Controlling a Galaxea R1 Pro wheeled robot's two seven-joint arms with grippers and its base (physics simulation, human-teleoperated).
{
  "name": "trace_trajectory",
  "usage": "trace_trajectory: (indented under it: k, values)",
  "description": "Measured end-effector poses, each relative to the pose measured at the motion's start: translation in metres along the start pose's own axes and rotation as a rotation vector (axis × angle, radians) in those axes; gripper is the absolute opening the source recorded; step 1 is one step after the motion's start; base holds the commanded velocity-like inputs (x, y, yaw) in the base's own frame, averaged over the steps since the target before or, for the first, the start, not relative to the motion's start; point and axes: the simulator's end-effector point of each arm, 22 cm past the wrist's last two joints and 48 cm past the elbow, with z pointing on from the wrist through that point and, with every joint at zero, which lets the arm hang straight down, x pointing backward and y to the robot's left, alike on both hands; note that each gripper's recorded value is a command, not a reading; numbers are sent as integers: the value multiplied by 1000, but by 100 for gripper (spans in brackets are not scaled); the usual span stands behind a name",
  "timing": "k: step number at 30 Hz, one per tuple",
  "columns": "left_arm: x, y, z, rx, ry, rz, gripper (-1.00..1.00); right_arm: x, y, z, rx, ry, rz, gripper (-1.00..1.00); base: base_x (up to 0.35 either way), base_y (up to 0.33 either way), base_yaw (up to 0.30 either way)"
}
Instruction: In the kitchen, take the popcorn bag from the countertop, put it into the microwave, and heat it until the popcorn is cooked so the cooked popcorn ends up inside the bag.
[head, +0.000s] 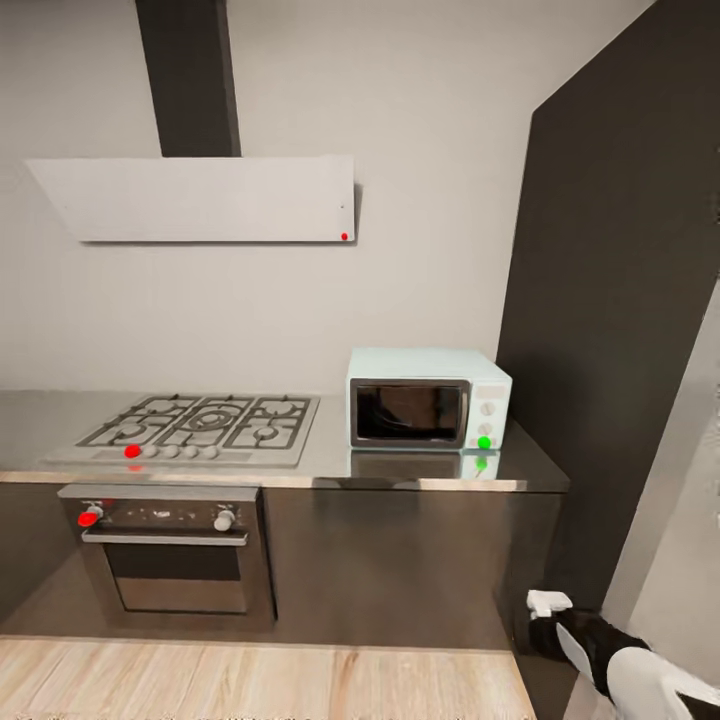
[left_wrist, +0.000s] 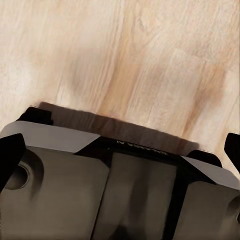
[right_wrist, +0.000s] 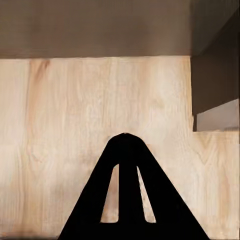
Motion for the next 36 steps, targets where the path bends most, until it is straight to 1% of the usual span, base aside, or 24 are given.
trace_trajectory:
  k: [1,2,3,4,5,6,7,8,10,12,16,18,21,23,27,29,31,32,33,36]
  values:
    - [0,1,0,-1,0,0,100,22,6,5,-14,28,-17,-100,-31,0,0]
    - [0,1,0,-1,-1,0,100,30,10,7,-21,30,-33,-100,-13,0,0]
    - [0,1,0,-1,-1,0,100,62,9,11,-21,63,-40,-100,-6,0,0]
    - [0,1,0,-1,-1,0,100,102,7,14,-19,108,-43,-100,-3,0,0]
    - [0,1,0,-2,0,0,100,155,5,15,-18,155,-45,-100,-1,0,0]
    - [0,1,0,-2,-1,0,100,201,4,14,-19,190,-52,-100,0,0,0]
    - [0,1,0,-1,-1,-1,100,221,4,12,-21,193,-57,-100,0,0,0]
    - [0,1,0,-2,-1,-1,100,253,6,9,-26,203,-63,-100,0,0,0]
    - [0,2,0,-2,-1,-2,100,307,10,0,-35,238,-67,-100,0,0,0]
    - [-1,3,0,-4,-1,-3,100,346,11,-9,-39,272,-66,-100,0,0,0]
    - [-1,5,0,-7,-2,-3,100,372,11,-17,-39,303,-62,-100,0,0,0]
    - [-3,10,0,-15,-4,-2,100,385,11,-22,-39,319,-60,-100,0,0,0]
    - [-14,40,-1,-56,-18,1,100,392,11,-24,-39,327,-55,-100,0,0,0]
    - [-22,65,-3,-87,-29,-9,100,392,12,-24,-39,325,-50,-100,0,0,0]
    - [-33,80,-5,-103,-45,5,100,391,12,-24,-39,312,-48,-100,0,0,0]
    - [-34,83,-5,-106,-46,7,100,392,23,-22,-55,310,-47,-100,0,0,0]
    - [-34,84,-6,-108,-47,9,100,392,29,-22,-62,308,-47,-100,0,0,0]
    - [-34,84,-6,-108,-46,9,100,379,59,-12,-30,242,65,-100,0,0,0]
    - [-34,84,-6,-108,-46,9,100,380,76,-10,-51,242,68,-100,0,0,0]
    - [-34,84,-6,-108,-46,9,100,380,74,-11,-47,241,71,-100,0,0,0]
